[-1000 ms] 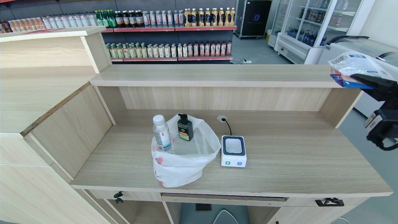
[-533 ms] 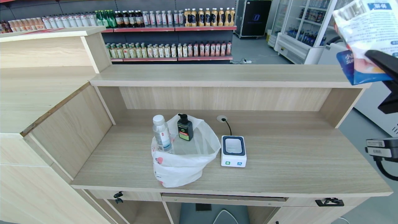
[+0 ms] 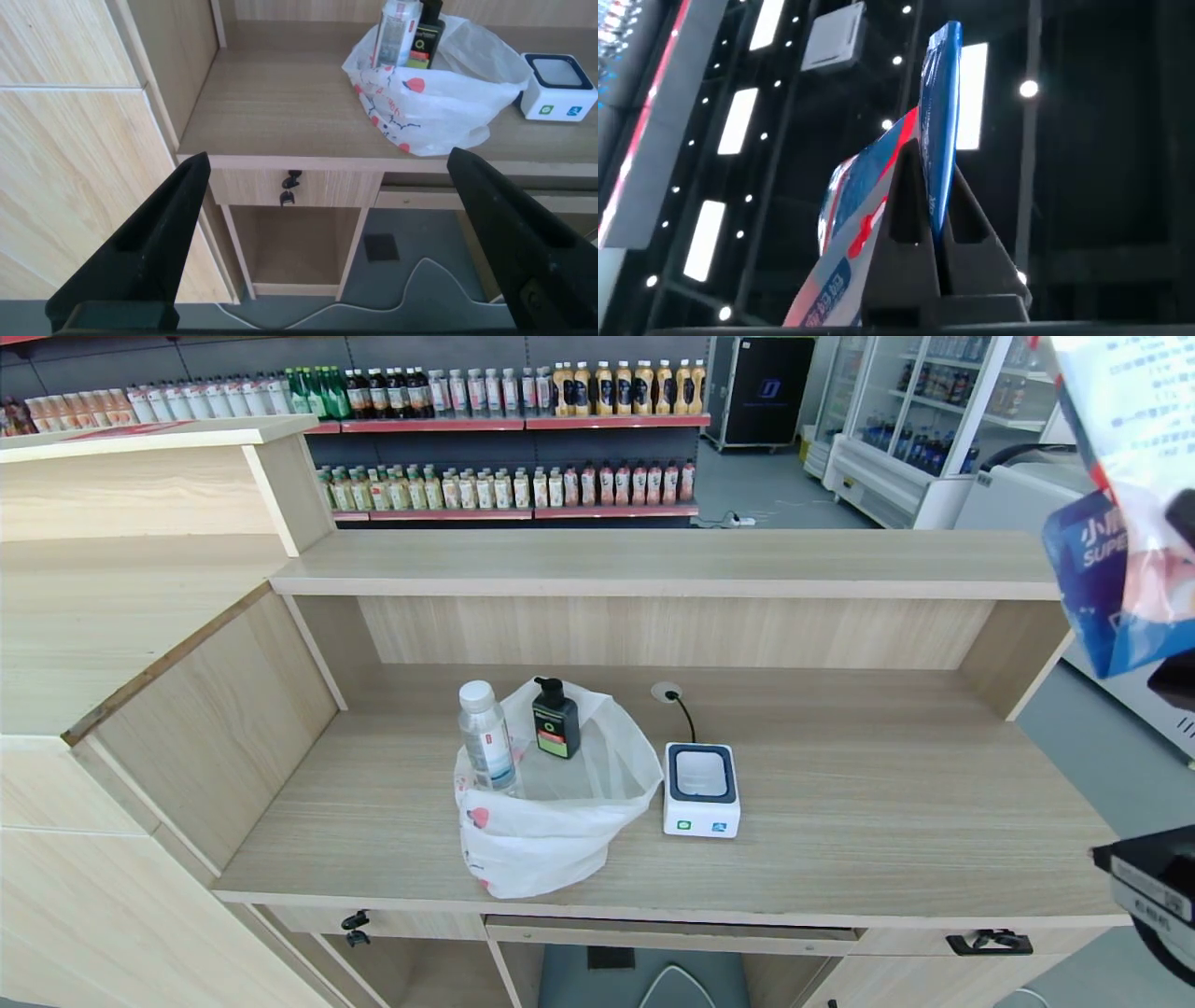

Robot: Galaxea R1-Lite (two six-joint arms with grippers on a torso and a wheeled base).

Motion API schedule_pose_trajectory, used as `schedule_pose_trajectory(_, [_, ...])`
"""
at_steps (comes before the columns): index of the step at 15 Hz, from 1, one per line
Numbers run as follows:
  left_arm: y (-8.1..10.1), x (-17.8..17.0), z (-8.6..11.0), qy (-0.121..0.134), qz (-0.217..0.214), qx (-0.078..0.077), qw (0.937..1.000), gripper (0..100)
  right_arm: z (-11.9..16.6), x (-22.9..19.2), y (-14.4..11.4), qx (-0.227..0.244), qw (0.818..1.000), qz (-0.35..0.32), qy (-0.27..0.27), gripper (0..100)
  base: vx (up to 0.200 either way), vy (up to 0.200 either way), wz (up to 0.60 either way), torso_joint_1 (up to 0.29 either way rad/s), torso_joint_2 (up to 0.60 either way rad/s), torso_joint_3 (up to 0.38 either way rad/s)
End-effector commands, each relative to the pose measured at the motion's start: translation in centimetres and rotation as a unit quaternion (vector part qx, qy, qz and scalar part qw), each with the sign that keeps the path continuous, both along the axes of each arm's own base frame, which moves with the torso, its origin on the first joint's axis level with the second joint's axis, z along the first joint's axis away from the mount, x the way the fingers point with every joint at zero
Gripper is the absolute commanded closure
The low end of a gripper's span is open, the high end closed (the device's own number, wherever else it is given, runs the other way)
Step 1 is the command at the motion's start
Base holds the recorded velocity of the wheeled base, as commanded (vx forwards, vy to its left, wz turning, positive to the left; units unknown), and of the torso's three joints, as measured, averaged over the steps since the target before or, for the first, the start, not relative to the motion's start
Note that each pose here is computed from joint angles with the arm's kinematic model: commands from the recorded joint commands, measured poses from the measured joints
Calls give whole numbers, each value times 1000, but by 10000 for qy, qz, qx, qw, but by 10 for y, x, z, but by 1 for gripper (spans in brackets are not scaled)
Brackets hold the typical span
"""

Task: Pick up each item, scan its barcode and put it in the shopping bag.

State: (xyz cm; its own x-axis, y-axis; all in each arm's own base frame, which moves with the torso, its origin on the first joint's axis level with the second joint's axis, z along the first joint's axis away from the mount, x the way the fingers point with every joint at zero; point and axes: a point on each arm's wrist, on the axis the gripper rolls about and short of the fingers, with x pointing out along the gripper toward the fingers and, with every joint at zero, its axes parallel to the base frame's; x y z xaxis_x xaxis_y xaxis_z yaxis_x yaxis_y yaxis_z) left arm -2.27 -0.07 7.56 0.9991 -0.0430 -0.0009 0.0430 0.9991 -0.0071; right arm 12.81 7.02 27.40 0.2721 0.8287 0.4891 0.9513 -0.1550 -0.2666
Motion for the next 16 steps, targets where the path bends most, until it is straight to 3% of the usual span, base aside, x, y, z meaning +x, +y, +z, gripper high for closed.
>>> schedule_pose_trajectory(1, [0, 0, 0, 4, 0, -3, 10000, 0, -4, -4, 8, -167, 9994, 288, -79, 100, 0, 0, 0, 0, 0, 0])
schedule_pose_trajectory(6, [0, 0, 0, -4, 0, -3, 10000, 0, -12, -21, 2, -730, 9960, 378, 358, 100, 0, 0, 0, 0, 0, 0])
schedule_pose_trajectory(16, [0, 0, 0, 4, 0, -3, 10000, 0, -8, -56, -7, -779, 9917, 866, 540, 100, 0, 0, 0, 0, 0, 0])
